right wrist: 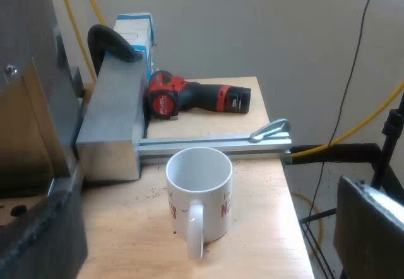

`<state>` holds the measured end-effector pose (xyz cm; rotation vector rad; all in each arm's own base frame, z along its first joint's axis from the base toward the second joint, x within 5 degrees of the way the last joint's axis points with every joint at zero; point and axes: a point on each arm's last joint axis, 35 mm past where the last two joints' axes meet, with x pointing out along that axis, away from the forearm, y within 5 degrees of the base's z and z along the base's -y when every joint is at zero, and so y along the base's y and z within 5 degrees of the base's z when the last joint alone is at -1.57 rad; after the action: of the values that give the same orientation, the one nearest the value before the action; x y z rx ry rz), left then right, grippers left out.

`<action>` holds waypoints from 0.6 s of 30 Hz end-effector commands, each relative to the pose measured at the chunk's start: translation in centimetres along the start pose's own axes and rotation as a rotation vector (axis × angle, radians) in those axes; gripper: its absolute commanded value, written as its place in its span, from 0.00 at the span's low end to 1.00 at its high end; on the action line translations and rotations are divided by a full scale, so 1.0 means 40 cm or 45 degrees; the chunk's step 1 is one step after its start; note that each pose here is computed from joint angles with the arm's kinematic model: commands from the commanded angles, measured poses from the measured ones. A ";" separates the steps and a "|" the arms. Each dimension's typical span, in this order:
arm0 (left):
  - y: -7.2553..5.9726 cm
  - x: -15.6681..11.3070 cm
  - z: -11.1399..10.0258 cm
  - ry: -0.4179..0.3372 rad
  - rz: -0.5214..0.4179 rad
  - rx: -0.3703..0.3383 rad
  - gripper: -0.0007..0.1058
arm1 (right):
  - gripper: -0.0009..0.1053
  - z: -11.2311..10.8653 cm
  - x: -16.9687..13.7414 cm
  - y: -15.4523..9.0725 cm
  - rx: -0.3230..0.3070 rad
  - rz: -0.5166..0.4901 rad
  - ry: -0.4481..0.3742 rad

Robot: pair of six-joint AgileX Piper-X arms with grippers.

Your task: Put the handle in the coffee machine

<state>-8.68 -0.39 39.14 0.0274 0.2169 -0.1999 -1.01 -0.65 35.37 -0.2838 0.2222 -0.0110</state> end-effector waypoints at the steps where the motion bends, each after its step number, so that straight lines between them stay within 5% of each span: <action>1: 0.001 0.008 -0.006 0.074 0.001 -0.008 0.90 | 0.78 0.011 -0.003 -0.004 -0.014 -0.016 -0.018; 3: 0.001 0.007 -0.006 0.077 0.001 -0.004 0.90 | 0.78 0.011 -0.003 -0.004 -0.014 -0.016 -0.018; 7: -0.001 0.003 -0.041 0.237 -0.012 -0.006 0.90 | 0.78 0.011 -0.003 -0.004 -0.014 -0.016 -0.018; 18: 0.007 0.056 -0.056 0.265 -0.004 -0.058 0.90 | 0.78 0.008 0.001 -0.002 -0.011 -0.009 -0.012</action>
<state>-7.66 -0.42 36.25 0.0109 0.4300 -0.2023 -1.01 -0.65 35.37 -0.2837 0.2222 -0.0110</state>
